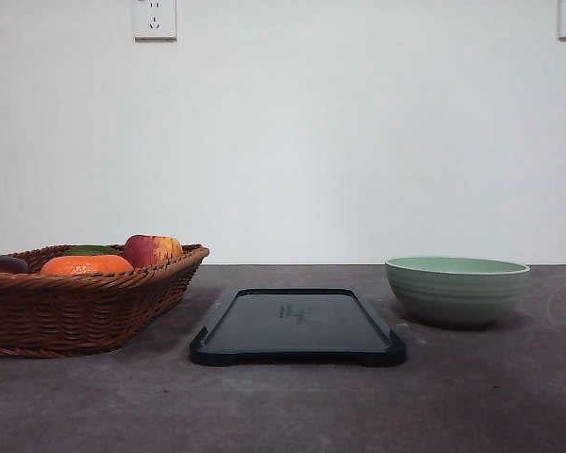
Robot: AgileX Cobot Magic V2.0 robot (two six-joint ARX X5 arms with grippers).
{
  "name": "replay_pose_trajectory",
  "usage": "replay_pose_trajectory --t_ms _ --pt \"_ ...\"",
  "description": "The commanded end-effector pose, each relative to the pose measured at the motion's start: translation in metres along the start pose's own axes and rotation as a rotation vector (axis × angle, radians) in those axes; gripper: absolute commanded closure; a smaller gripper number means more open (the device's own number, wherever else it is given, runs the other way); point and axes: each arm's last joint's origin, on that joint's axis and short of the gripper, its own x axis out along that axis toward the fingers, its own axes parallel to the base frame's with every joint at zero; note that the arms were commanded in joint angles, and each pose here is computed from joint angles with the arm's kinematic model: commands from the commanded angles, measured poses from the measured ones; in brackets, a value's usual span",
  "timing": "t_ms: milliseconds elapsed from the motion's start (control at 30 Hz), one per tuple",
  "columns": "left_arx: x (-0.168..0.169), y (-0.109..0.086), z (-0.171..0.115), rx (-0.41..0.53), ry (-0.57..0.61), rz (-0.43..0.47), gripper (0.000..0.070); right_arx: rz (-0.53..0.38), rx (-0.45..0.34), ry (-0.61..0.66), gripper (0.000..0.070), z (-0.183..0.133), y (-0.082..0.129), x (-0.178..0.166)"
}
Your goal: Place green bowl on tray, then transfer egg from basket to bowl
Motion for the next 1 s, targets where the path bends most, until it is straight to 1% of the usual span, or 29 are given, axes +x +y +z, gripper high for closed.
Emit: replay_pose_trajectory --t_ms 0,167,300,433,667,733,867,900,933,967 --pt "0.002 -0.003 0.008 0.022 0.015 -0.026 0.07 0.011 -0.011 0.039 0.0694 0.003 0.0 0.004" --pt "0.018 -0.007 0.018 0.039 0.103 -0.097 0.07 0.054 -0.004 0.19 0.0694 0.002 -0.001 0.02" --pt "0.031 -0.008 0.02 0.054 0.21 -0.135 0.07 0.077 0.002 0.29 0.0694 0.001 -0.003 0.032" --pt "0.046 -0.008 0.02 0.09 0.324 -0.141 0.07 0.056 0.024 0.392 0.0694 -0.001 -0.006 0.046" --pt "0.07 -0.011 0.018 0.116 0.492 -0.145 0.07 0.041 0.026 0.557 0.0694 -0.004 -0.011 0.069" --pt "0.076 -0.012 0.015 0.129 0.532 -0.153 0.07 0.043 0.023 0.593 0.0694 -0.005 -0.011 0.075" --pt "0.082 -0.014 0.011 0.153 0.565 -0.174 0.0697 0.056 0.008 0.618 0.0693 -0.004 -0.01 0.084" --pt "0.082 -0.015 0.011 0.161 0.567 -0.178 0.0658 0.06 0.004 0.618 0.0687 -0.004 -0.01 0.085" --pt "0.082 -0.015 0.011 0.167 0.567 -0.181 0.0586 0.065 -0.003 0.617 0.0676 -0.003 -0.01 0.086" --pt "0.082 -0.015 0.011 0.171 0.567 -0.183 0.0486 0.067 -0.009 0.615 0.0625 -0.002 -0.01 0.086"
